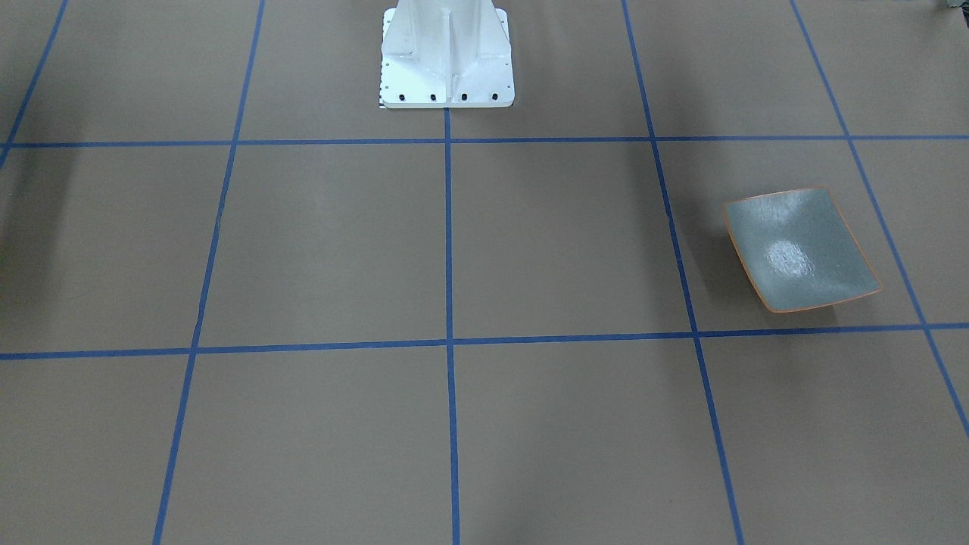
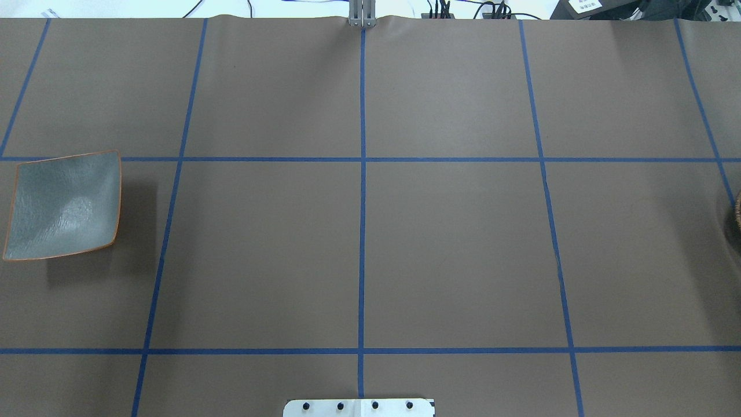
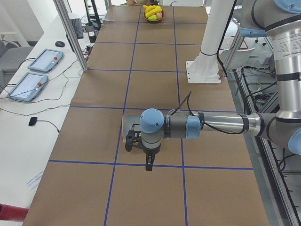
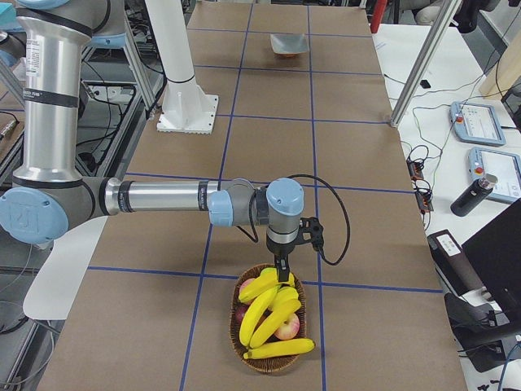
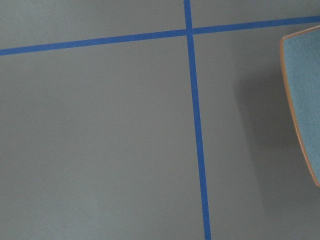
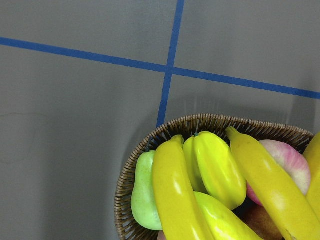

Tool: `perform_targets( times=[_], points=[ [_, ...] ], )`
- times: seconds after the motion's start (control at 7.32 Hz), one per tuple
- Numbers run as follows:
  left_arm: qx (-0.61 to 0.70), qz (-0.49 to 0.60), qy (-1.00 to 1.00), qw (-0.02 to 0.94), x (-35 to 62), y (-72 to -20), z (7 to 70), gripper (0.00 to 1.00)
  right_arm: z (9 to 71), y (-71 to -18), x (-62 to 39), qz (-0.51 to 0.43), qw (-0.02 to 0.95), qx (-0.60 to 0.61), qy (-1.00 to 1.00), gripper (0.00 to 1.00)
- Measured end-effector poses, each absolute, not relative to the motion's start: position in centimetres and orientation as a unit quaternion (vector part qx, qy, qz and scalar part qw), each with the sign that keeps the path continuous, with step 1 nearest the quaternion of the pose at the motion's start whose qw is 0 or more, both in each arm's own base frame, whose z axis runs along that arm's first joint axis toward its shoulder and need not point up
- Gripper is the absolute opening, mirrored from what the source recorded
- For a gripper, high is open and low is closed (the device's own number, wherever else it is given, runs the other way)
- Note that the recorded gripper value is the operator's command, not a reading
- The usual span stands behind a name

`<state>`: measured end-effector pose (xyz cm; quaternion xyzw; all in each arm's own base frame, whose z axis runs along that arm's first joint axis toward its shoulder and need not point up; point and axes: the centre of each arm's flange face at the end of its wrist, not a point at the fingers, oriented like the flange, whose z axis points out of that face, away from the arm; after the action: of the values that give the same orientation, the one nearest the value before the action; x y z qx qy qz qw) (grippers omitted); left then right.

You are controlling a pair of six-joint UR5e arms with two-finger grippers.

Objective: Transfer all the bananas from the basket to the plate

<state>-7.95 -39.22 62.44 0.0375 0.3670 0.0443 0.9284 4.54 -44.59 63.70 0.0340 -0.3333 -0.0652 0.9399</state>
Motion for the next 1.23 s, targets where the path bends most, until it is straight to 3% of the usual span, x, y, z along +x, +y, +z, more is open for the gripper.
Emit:
perform_targets(
  times=[1.23],
  points=[
    [0.054,0.045,0.362,0.930,-8.1,-39.8,61.1,1.00,58.6,-47.1,4.7,-0.087,0.932,0.108,-0.334,1.00]
  ],
)
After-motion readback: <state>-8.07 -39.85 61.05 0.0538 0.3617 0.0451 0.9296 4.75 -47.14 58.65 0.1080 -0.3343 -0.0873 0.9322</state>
